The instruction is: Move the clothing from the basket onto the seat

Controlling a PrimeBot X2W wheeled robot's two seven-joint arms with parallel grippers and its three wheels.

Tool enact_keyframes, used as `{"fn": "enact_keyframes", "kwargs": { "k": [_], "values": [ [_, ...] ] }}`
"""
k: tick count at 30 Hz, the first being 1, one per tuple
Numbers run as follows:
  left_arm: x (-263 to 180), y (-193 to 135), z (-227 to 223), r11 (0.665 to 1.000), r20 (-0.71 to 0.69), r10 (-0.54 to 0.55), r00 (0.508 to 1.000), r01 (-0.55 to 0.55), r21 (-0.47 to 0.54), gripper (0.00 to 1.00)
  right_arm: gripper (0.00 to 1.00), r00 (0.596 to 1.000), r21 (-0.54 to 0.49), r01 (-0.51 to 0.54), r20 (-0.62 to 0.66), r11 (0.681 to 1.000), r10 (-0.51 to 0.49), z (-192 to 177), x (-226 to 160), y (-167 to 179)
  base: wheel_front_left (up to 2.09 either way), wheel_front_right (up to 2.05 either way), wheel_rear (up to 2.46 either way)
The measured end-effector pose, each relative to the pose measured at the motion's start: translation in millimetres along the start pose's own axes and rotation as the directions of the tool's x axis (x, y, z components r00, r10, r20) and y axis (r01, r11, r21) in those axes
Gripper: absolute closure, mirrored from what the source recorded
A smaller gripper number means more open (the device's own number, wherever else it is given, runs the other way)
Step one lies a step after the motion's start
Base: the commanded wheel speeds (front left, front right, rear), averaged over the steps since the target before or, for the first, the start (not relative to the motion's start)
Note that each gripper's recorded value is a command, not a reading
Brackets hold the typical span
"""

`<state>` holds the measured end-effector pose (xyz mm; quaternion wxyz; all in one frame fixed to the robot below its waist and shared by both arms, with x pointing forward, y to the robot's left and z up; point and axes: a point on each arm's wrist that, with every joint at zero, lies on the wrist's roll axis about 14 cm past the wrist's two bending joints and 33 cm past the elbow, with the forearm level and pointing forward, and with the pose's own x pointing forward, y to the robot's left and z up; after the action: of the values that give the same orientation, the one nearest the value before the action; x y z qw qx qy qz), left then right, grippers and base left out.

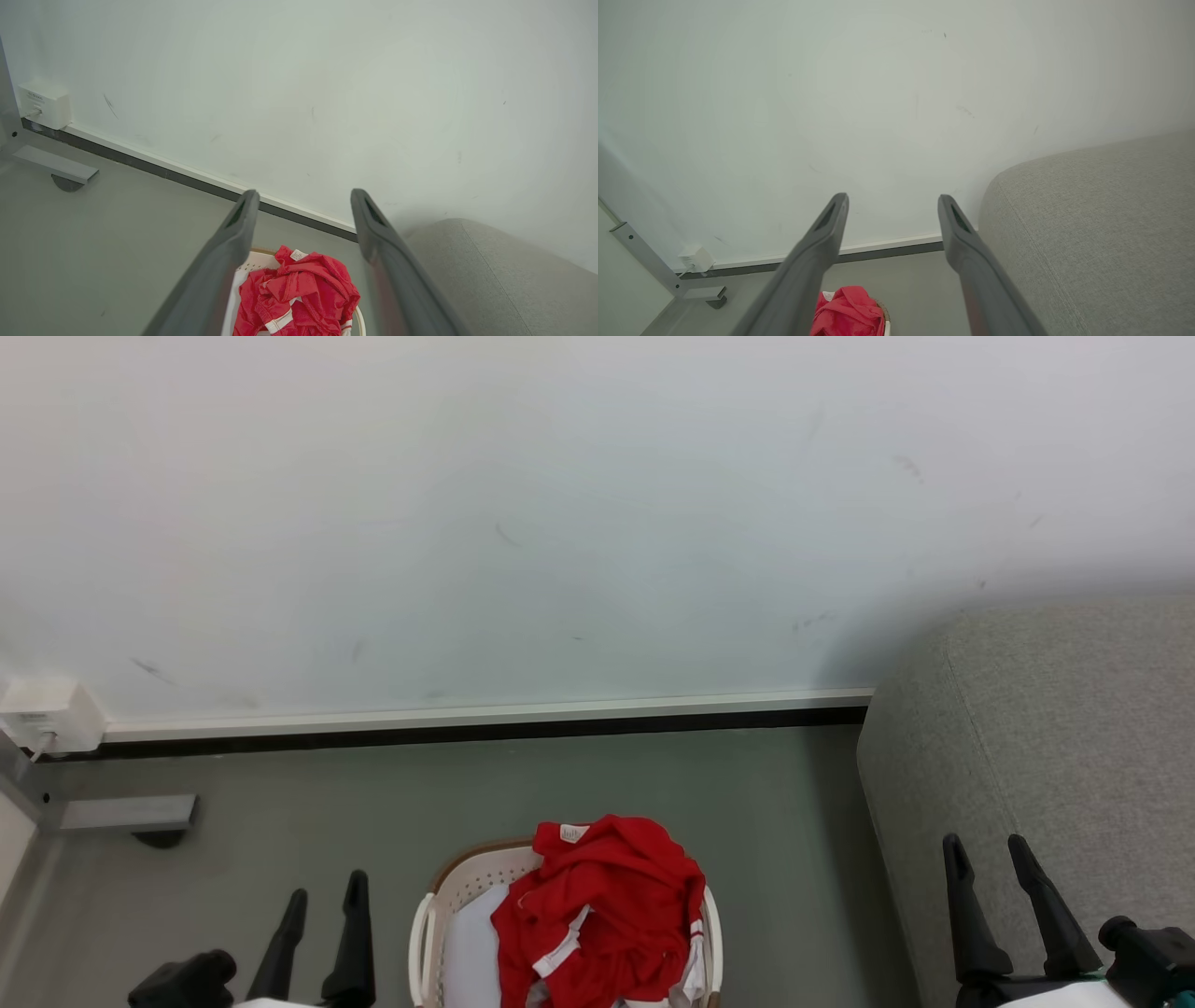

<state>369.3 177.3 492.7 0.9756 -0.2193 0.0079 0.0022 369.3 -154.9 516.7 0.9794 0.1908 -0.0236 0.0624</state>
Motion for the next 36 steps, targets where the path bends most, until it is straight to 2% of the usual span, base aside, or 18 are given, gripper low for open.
{"fn": "enact_keyframes", "kwargs": {
  "k": [13,36],
  "values": [
    [-3.2,-0.1,0.1,0.99,0.008,-0.016,1.0,0.015,0.143,0.0,0.0,1.0,-0.102,-0.011,-0.008,0.995,0.01,-6.0,-5.2,1.2,0.0,0.0,0.0],
    [-8.6,1.2,-1.1,0.942,0.019,-0.041,0.999,0.032,0.334,0.0,0.0,1.0,-0.212,0.019,0.004,0.977,-0.018,-8.0,-13.7,-11.2,0.0,0.0,0.0]
  ]
}}
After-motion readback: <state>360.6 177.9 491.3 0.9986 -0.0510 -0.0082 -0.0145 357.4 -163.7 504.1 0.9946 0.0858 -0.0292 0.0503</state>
